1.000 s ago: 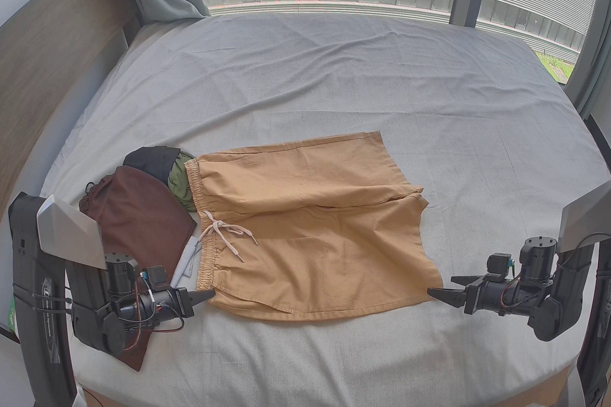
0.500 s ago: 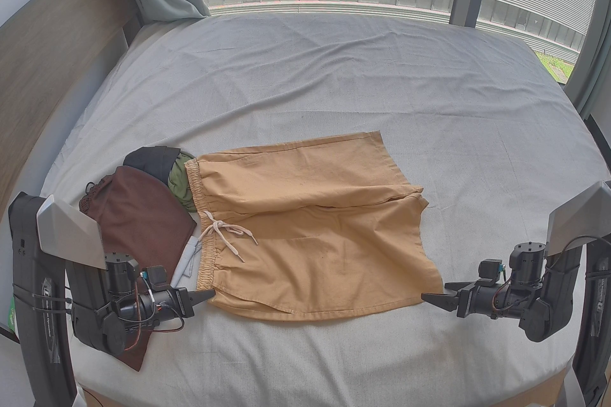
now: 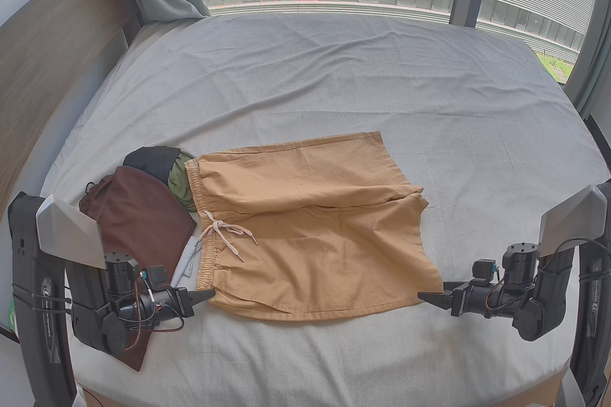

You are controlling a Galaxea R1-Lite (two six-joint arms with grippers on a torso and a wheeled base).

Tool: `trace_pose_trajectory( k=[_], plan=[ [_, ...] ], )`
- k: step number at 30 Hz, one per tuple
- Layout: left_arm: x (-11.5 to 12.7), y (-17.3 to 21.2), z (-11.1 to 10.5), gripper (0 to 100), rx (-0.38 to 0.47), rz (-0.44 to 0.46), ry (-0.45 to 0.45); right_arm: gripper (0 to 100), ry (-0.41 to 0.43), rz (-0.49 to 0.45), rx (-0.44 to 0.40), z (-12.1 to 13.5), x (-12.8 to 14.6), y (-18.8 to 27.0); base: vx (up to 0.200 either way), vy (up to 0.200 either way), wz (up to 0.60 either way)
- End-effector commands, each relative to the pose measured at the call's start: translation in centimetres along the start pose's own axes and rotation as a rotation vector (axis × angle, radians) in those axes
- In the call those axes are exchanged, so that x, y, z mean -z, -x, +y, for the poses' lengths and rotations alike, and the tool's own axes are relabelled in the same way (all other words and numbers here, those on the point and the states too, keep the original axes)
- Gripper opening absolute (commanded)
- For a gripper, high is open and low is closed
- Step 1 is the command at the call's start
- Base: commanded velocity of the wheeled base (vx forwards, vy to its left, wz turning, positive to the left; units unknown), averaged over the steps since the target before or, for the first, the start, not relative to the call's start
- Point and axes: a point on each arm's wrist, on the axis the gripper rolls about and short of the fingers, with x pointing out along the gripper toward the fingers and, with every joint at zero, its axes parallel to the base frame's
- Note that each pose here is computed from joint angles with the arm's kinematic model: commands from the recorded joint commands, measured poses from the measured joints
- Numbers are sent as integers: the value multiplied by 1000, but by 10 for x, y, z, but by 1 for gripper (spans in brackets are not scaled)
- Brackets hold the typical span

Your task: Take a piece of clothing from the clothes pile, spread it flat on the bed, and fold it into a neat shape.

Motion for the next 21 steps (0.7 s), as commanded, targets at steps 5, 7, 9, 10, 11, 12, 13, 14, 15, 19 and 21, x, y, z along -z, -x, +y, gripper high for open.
trace_pose_trajectory(
  k=[5, 7, 9, 10, 11, 12, 13, 14, 15, 19, 21],
  plan=[
    [0, 0, 0, 0, 1, -1, -1, 0, 1, -3, 7, -2, 0, -1, 0, 0, 0],
    [0, 0, 0, 0, 0, 0, 0, 0, 2, -2, 8, -2, 0, -1, 0, 0, 0],
    [0, 0, 0, 0, 0, 0, 0, 0, 0, 0, 9, -2, 1, -1, 0, 0, 0],
    [0, 0, 0, 0, 0, 1, 1, 0, -1, 1, 9, -2, 1, 0, 0, 0, 0],
    [0, 0, 0, 0, 0, 0, 0, 0, -1, 1, 9, -2, 1, 0, 0, 0, 0],
    [0, 1, 0, 0, 1, 2, 6, 0, -3, 3, 12, -1, 1, 1, 0, 0, 0],
    [1, 1, -1, 0, 5, 4, 7, 0, -6, 4, 12, -1, 2, 1, 0, 0, 0],
    [1, 3, -2, 0, 6, 7, 8, 0, -13, 6, 18, -2, 2, 2, 0, 0, 0],
    [1, 4, -3, 0, 6, 7, 8, 0, -15, 6, 19, -2, 3, 3, 0, 0, 0],
    [-3, 13, -9, 0, 44, 6, 6, 0, -26, 17, 24, 0, 5, 7, 0, 0, 0],
    [-2, 25, -13, 0, 79, 22, 18, 0, -35, 33, 27, 1, 8, 11, 0, 0, 0]
  ],
)
